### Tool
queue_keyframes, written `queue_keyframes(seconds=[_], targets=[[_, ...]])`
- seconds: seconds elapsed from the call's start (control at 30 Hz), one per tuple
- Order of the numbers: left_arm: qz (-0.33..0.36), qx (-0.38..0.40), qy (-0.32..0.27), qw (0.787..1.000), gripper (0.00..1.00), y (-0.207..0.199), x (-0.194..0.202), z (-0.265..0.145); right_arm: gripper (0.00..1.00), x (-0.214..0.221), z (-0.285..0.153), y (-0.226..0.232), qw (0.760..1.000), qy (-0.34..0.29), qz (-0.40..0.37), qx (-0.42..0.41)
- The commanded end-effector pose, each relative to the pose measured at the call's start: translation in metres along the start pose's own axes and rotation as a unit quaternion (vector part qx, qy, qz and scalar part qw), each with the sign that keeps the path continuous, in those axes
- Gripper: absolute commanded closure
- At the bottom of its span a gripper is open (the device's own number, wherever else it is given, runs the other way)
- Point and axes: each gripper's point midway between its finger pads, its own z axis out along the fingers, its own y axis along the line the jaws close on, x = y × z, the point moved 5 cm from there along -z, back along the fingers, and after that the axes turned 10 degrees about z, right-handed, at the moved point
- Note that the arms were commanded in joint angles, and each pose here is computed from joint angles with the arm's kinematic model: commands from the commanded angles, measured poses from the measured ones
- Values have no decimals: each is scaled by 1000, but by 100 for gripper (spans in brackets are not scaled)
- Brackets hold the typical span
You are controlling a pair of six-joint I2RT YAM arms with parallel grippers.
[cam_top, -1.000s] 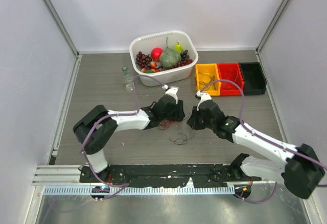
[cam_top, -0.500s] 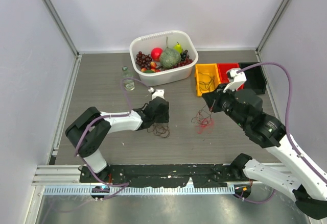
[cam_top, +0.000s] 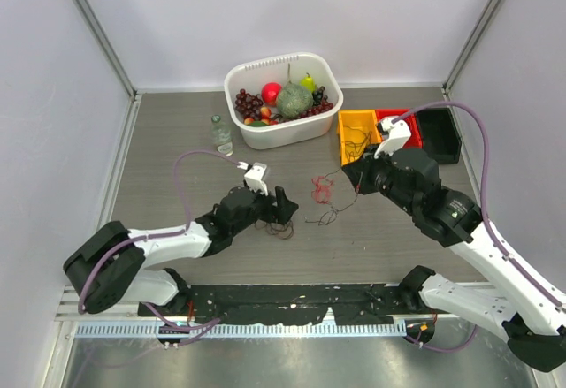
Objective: Untangle the cables
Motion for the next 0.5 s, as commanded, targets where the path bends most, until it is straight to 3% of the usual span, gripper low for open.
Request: queue_keyframes(seconds=[0.0, 0.17, 0.47], targets=[[33, 48, -143, 988, 21, -15, -51, -12, 99, -11, 1, 22, 998, -6, 5, -58], [34, 106, -201, 973, 18, -27, -56, -24, 99, -6, 6, 36, 994, 10, 16, -105], [80, 319, -144, 933, 22, -89, -34, -14, 99, -4, 1, 51, 987, 26, 19, -159]])
